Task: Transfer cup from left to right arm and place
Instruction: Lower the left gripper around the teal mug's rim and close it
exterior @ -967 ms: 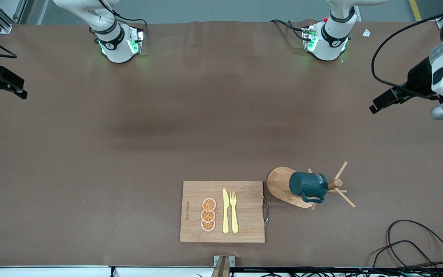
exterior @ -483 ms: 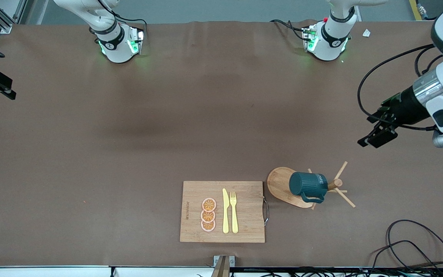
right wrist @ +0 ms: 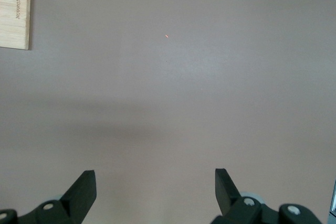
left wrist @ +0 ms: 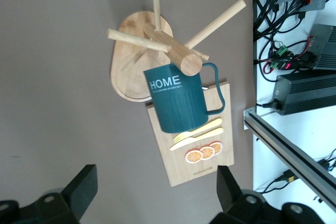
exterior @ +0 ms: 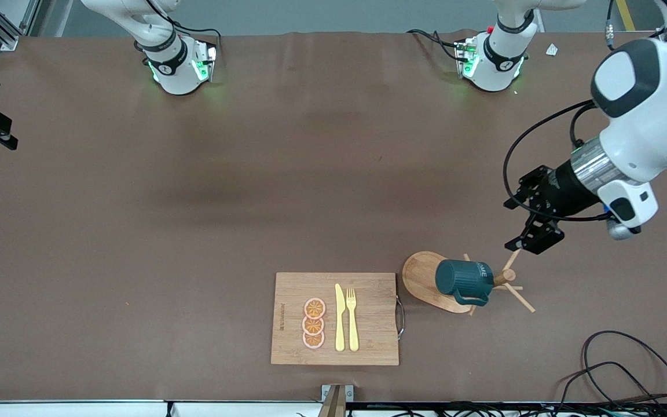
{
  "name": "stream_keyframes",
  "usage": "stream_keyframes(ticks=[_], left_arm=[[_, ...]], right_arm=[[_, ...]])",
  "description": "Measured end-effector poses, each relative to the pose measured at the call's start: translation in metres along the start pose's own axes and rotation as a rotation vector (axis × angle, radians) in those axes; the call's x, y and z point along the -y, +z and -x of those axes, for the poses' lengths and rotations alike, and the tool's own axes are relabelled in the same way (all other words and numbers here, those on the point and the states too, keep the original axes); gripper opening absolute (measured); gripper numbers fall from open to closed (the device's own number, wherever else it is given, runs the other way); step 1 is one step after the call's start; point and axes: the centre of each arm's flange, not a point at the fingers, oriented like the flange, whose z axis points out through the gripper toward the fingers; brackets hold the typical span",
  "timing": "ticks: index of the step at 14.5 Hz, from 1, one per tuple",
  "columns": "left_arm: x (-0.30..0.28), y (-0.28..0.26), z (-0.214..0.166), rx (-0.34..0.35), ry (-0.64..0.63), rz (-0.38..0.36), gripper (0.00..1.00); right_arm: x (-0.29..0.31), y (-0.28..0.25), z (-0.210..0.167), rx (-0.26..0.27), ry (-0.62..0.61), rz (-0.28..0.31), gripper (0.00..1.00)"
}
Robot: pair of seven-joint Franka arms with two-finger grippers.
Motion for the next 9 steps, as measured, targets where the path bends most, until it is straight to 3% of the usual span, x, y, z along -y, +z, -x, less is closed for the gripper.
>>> stream_keyframes(ticks=[3,9], left_arm=[[0.006,0.025,-0.010,0.026,-0.086,0.055,1.00],[0.022,0.069,-0.034,0.038,-0.209,0.067,1.00]], right_arm=[[0.002,0.000,0.000,0.000,-0.004,-0.001,1.00],[0.003,0.000,-0.001,0.000,-0.005,-0.001,1.00]])
